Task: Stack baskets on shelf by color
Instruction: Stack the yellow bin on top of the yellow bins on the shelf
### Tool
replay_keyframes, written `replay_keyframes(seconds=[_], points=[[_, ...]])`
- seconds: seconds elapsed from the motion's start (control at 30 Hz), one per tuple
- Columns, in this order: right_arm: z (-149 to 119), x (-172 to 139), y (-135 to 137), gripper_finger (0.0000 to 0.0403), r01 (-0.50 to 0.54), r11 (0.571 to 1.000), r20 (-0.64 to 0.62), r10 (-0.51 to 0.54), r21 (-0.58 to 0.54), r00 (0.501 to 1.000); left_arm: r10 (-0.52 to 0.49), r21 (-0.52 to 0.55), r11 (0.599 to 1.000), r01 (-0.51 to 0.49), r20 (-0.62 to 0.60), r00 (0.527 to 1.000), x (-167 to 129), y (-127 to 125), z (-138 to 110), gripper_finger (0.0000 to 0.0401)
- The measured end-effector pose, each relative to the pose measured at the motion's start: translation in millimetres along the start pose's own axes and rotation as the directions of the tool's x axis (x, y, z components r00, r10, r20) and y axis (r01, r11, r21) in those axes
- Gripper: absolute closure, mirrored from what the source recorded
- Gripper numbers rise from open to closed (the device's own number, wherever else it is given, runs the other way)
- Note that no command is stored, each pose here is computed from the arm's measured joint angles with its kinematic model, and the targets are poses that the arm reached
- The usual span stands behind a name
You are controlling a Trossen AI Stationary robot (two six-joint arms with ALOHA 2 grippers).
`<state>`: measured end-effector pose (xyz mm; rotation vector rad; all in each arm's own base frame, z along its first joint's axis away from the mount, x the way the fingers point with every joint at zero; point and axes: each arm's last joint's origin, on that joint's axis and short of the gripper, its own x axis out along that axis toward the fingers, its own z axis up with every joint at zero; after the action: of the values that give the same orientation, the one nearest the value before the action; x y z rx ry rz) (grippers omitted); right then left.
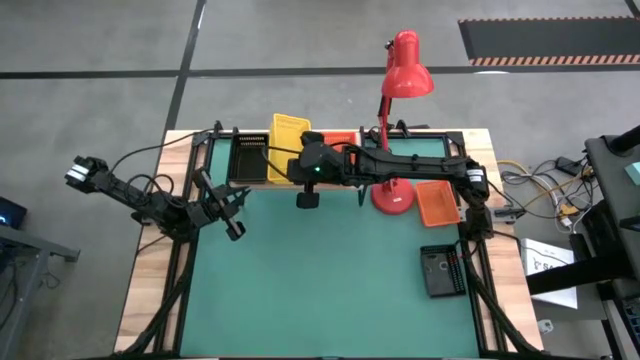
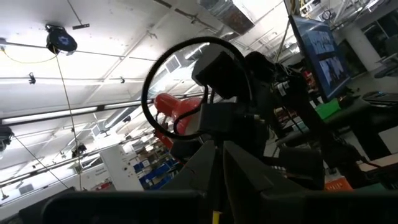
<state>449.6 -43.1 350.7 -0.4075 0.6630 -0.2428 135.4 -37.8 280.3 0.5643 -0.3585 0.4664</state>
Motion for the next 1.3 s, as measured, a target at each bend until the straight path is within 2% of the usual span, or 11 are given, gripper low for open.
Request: replay_keyframes(seconds=[0.4, 0.7, 0.8, 1.1, 1.3], points=[[-2.6, 0.4, 1.1, 0.0390, -0.008, 1.000, -0.023, 0.008, 0.000, 1.000, -0.002, 0.000, 1.000, 0.002, 0.003, 1.000, -1.0, 0.3, -0.7, 0.0386], [-2.6, 0.6, 0.2, 0.0319, -0.005, 0.999, -0.021, 0.006, 0.041, 1.000, -0.002, 0.002, 1.000, 0.002, 0.004, 1.000, -1.0, 0.3, -0.6, 0.0386], [-0.3, -0.9, -1.1, 0.0305, -0.001, 0.999, -0.009, 0.002, 0.045, 1.000, -0.003, 0.003, 1.000, 0.003, 0.004, 1.000, -1.0, 0.2, -0.7, 0.0386], [11.4, -9.1, -4.2, 0.0306, 0.003, 0.998, 0.050, -0.006, 0.056, 0.999, -0.006, 0.007, 1.000, 0.006, 0.008, 1.000, -1.0, 0.1, -0.6, 0.0386], [19.8, -2.8, -10.5, 0.0341, 0.030, 0.997, 0.163, -0.042, 0.072, 0.986, -0.008, 0.009, 1.000, 0.008, 0.009, 1.000, -0.9, -0.3, -0.7, 0.0386]])
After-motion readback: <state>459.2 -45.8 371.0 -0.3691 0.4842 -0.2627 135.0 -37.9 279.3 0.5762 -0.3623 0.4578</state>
